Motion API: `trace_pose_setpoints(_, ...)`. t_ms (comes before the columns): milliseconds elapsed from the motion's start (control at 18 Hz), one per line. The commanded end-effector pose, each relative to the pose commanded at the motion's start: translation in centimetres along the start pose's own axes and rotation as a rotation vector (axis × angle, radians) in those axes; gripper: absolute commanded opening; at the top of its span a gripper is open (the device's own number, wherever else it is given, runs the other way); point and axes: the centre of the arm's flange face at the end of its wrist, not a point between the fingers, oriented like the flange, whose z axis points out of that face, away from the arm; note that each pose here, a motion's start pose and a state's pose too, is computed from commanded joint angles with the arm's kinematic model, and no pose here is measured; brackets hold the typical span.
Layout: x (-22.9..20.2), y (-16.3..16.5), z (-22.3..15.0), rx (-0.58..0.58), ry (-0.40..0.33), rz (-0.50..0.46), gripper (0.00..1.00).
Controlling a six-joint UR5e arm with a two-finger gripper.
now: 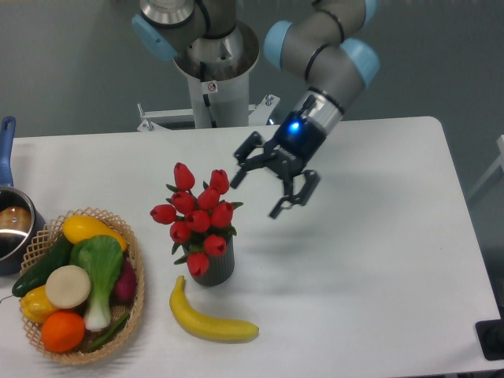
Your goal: Insert the flowers into the vase
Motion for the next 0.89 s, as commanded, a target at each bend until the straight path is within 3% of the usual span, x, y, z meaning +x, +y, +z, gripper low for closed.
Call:
trace_pose_setpoints(167,-4.8,2.6,-6.2,-0.072,-0.132,-0.020,1.00)
trace_pose_setpoints(278,-6.8,3.7,-9.4,-0.226,-0.191,-0.011,1.00)
trace_pose_setpoints(389,-8.5,4.0,-11.8,-0.344,-0.232,0.008,1.00)
trace_pose_setpoints(556,-10.1,3.6,-14.5,-0.428,-0.278,0.024,1.00)
trace_pose_setpoints(889,-9.9,6.1,-17.5,-0.640,-0.183,0.171,1.00)
